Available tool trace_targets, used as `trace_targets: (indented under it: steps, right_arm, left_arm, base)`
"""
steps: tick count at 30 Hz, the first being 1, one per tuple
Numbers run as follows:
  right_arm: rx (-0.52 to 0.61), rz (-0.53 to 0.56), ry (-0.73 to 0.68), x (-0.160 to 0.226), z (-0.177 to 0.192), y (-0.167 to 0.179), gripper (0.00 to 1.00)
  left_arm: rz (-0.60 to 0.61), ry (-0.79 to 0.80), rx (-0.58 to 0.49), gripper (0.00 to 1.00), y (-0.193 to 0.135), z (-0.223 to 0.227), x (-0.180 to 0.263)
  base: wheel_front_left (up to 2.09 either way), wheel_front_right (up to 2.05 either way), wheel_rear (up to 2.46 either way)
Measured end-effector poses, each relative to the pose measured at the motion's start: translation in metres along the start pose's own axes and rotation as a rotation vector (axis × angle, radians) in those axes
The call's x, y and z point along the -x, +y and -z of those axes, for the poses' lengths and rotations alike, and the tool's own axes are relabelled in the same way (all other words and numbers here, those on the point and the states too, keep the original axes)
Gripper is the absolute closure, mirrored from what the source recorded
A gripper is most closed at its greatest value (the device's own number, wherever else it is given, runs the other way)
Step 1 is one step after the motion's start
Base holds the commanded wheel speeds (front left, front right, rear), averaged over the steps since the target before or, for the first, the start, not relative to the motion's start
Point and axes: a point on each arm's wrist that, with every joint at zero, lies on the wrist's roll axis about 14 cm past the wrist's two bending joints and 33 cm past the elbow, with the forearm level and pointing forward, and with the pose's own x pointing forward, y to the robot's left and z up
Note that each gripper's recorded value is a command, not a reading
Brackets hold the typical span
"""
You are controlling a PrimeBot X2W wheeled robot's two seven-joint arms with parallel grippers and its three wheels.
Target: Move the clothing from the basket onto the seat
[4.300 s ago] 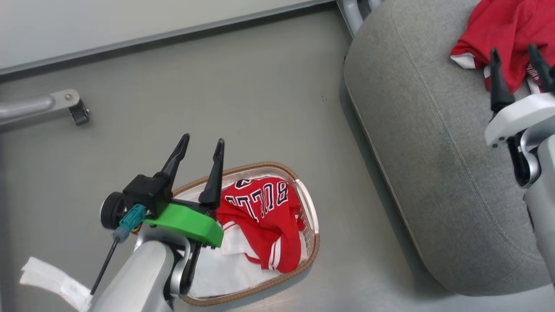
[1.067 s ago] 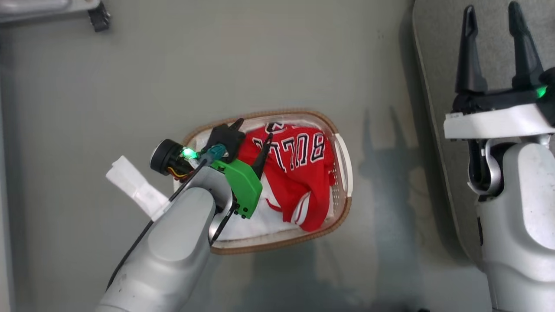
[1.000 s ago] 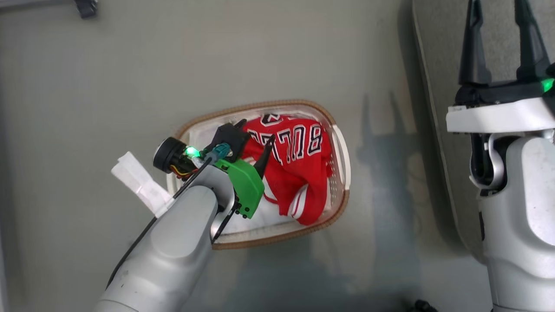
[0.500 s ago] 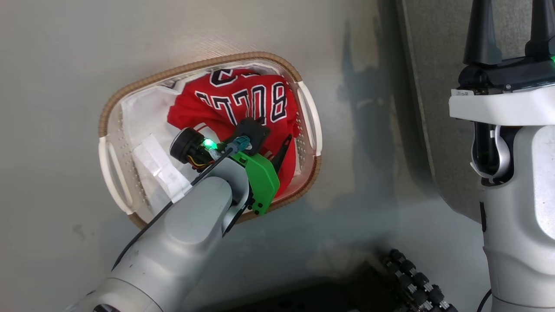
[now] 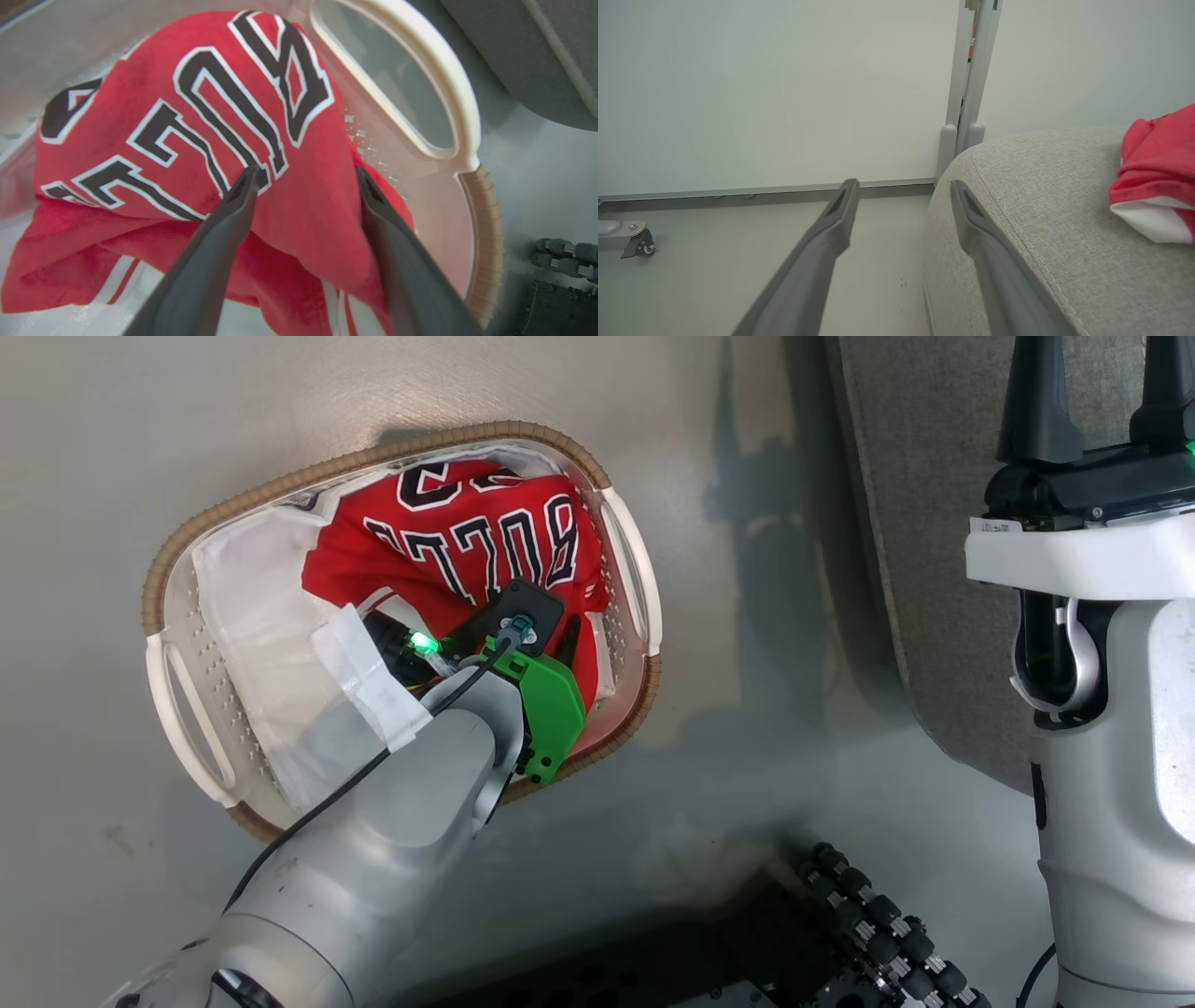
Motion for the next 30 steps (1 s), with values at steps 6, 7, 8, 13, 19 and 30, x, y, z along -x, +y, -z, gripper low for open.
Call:
trace_targets:
  steps: [6, 7, 8, 13, 19, 30]
  right_arm:
    - [-0.004, 0.007, 0.004, 0.001, 0.002, -0.002, 0.00]
    - [-0.005, 0.008, 0.004, 0.001, 0.001, -0.003, 0.00]
    - [-0.005, 0.008, 0.004, 0.001, 0.001, -0.002, 0.00]
    - [0.008, -0.002, 0.006, 0.001, -0.002, 0.002, 0.00]
    - [0.018, -0.009, 0.022, 0.007, -0.006, 0.007, 0.00]
    - [-0.005, -0.021, 0.089, 0.053, -0.016, 0.021, 0.00]
  left_arm:
    - [0.010, -0.003, 0.013, 1.00, 0.001, 0.000, -0.002]
    - [0.012, -0.013, 0.016, 1.00, 0.001, -0.002, -0.001]
    - [0.011, -0.026, 0.017, 1.00, 0.002, -0.005, -0.001]
    - [0.000, -0.094, 0.014, 1.00, 0.007, -0.023, 0.006]
    - [-0.033, -0.180, -0.040, 1.00, 0.017, -0.047, 0.024]
    - [-0.089, -0.398, -0.158, 1.00, 0.017, -0.121, 0.096]
  base:
    - [0.00, 0.00, 0.00]
    - [0.00, 0.00, 0.00]
    - [0.00, 0.00, 0.00]
    - [0.00, 0.00, 0.00]
    - [0.00, 0.00, 0.00]
    - [0.00, 0.00, 0.00]
